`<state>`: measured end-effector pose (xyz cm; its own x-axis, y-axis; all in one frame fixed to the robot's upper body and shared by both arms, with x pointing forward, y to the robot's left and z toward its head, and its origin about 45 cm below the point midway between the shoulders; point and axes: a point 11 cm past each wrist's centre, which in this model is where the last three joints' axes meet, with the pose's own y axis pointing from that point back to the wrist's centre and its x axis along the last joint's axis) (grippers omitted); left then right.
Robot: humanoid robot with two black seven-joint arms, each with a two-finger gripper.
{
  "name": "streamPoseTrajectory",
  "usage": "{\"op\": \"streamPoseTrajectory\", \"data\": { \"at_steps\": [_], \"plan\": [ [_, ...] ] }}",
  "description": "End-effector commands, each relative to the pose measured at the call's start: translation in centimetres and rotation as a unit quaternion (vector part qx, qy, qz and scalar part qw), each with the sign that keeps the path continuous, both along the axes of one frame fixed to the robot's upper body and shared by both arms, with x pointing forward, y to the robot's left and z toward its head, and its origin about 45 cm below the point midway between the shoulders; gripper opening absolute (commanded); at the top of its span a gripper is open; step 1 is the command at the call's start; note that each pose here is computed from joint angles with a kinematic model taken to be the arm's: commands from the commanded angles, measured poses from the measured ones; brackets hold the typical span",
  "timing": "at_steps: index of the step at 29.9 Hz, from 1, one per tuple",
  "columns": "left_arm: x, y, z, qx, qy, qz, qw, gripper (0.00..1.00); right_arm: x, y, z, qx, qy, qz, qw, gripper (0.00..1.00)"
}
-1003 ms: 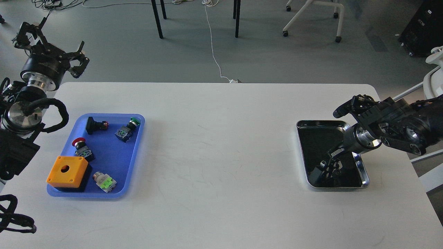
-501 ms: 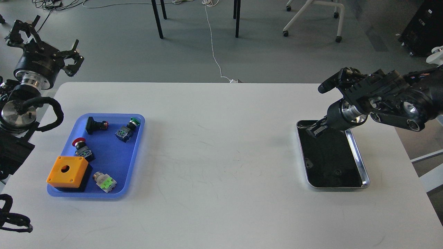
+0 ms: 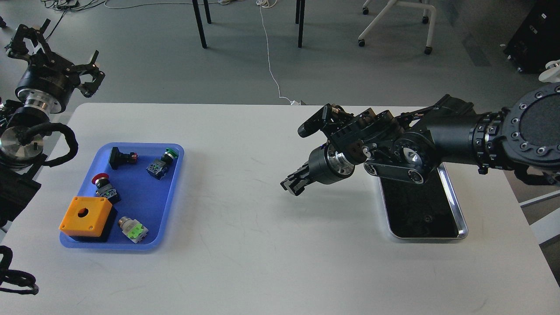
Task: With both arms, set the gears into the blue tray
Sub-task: 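Carry the black piece with the right gripper toward the table center, then release the black piece on the table and raise the right arm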
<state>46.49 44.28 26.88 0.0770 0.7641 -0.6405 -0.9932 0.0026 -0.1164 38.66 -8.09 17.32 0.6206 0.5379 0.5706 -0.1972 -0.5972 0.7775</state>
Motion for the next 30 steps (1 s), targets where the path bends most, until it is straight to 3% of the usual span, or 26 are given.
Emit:
{"op": "streamPoseTrajectory", "data": {
  "at_steps": [1, 11, 17, 30],
  "plan": [
    [0.0, 0.2, 0.1, 0.003, 0.001, 0.000, 1.000, 0.98, -0.8, 0.6, -1.0, 0.042, 0.008, -0.003, 0.999, 0.18],
    [0.2, -0.3, 0.4, 0.002, -0.004, -0.005, 1.000, 0.98, -3.5, 0.4, -4.9, 0.117, 0.001, -0.006, 0.993, 0.19],
    [0.1, -0.1, 0.3, 0.002, -0.002, -0.003, 1.000, 0.98, -3.5, -0.3, -5.9, 0.117, -0.004, -0.017, 0.993, 0.19],
    [0.2, 0.1, 0.7, 0.004, -0.006, -0.002, 1.000, 0.98, -3.1, -0.5, -5.8, 0.114, -0.009, -0.019, 0.993, 0.57]
  ]
}}
